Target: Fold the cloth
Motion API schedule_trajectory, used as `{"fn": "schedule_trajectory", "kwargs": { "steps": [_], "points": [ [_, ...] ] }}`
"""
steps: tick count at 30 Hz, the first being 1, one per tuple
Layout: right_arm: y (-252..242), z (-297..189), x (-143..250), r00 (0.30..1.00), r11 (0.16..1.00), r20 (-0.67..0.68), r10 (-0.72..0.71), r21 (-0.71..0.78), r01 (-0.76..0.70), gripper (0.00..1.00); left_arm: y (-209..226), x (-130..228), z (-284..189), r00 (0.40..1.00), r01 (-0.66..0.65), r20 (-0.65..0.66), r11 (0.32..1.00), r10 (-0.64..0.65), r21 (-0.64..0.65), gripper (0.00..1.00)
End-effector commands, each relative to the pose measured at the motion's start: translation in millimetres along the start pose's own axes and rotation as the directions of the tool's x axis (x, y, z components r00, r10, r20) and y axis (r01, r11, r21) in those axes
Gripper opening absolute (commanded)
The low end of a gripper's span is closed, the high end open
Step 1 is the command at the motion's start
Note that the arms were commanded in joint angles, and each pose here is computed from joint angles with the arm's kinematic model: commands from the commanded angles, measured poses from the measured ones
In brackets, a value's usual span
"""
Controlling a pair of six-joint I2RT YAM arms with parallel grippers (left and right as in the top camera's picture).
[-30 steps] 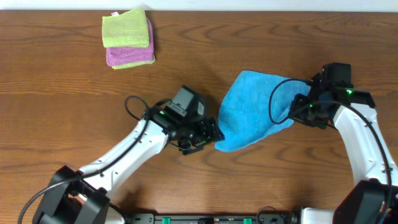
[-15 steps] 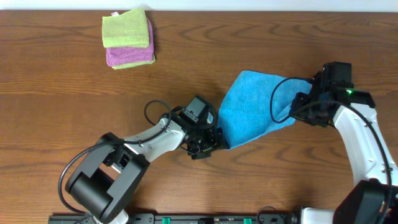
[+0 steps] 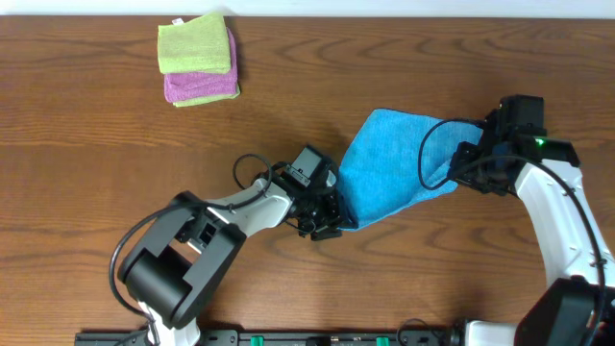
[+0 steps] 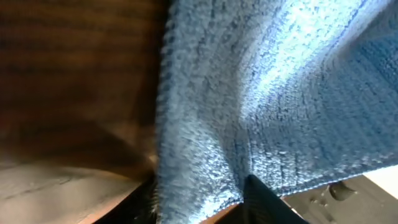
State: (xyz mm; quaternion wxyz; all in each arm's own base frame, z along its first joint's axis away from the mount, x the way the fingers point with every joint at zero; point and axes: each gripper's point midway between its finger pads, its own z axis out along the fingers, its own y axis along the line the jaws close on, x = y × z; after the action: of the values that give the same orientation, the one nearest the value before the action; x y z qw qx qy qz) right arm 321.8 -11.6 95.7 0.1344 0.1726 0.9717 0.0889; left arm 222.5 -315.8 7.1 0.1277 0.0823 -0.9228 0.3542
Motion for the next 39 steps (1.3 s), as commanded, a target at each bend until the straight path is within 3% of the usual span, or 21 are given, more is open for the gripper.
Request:
{"fn": "schedule_trajectory", "kwargs": {
  "steps": [1, 4, 6, 12, 14, 22, 26, 33, 39],
  "points": [
    [4, -6, -6, 0.999, 1.000, 0.030, -0.011, -0.001, 0.011, 0.02, 44, -7, 15, 0.998, 0.055, 0.043, 0.989, -0.049, -0.135, 0.37],
    [4, -6, -6, 1.000, 1.000, 0.029, -0.011, -0.001, 0.011, 0.01, 47, -11, 14, 0.997, 0.057, 0.065, 0.987, -0.047, -0.151, 0.38],
    [4, -6, -6, 1.000, 1.000, 0.029, -0.011, -0.001, 0.011, 0.02, 49, -13, 14, 0.996, 0.058, 0.081, 0.985, -0.045, -0.161, 0.22],
    [4, -6, -6, 1.000, 1.000, 0.028, -0.011, -0.001, 0.011, 0.02, 53, -19, 12, 0.992, 0.075, 0.118, 0.980, -0.054, -0.183, 0.15],
    [4, -6, -6, 1.000, 1.000, 0.029, -0.011, -0.001, 0.011, 0.01, 54, -21, 12, 0.991, 0.075, 0.127, 0.979, -0.051, -0.189, 0.06],
    [4, -6, -6, 1.000, 1.000, 0.029, -0.013, -0.001, 0.013, 0.02, 55, -23, 11, 0.989, 0.076, 0.142, 0.978, -0.048, -0.195, 0.06],
    [7, -9, -5, 0.998, 0.998, 0.029, -0.064, -0.016, 0.065, 0.02, 39, -26, 0, 0.991, 0.037, 0.130, 0.990, -0.019, -0.139, 0.06],
    [20, -32, -4, 0.991, 0.991, 0.084, -0.101, -0.077, 0.108, 0.01, 15, -40, -59, 0.964, 0.033, 0.264, 0.996, -0.009, -0.086, 0.06],
    [51, -72, -12, 0.969, 0.960, 0.212, -0.123, -0.222, 0.170, 0.02, -27, -38, -112, 0.929, -0.004, 0.370, 0.999, -0.013, 0.046, 0.06]
  ]
}}
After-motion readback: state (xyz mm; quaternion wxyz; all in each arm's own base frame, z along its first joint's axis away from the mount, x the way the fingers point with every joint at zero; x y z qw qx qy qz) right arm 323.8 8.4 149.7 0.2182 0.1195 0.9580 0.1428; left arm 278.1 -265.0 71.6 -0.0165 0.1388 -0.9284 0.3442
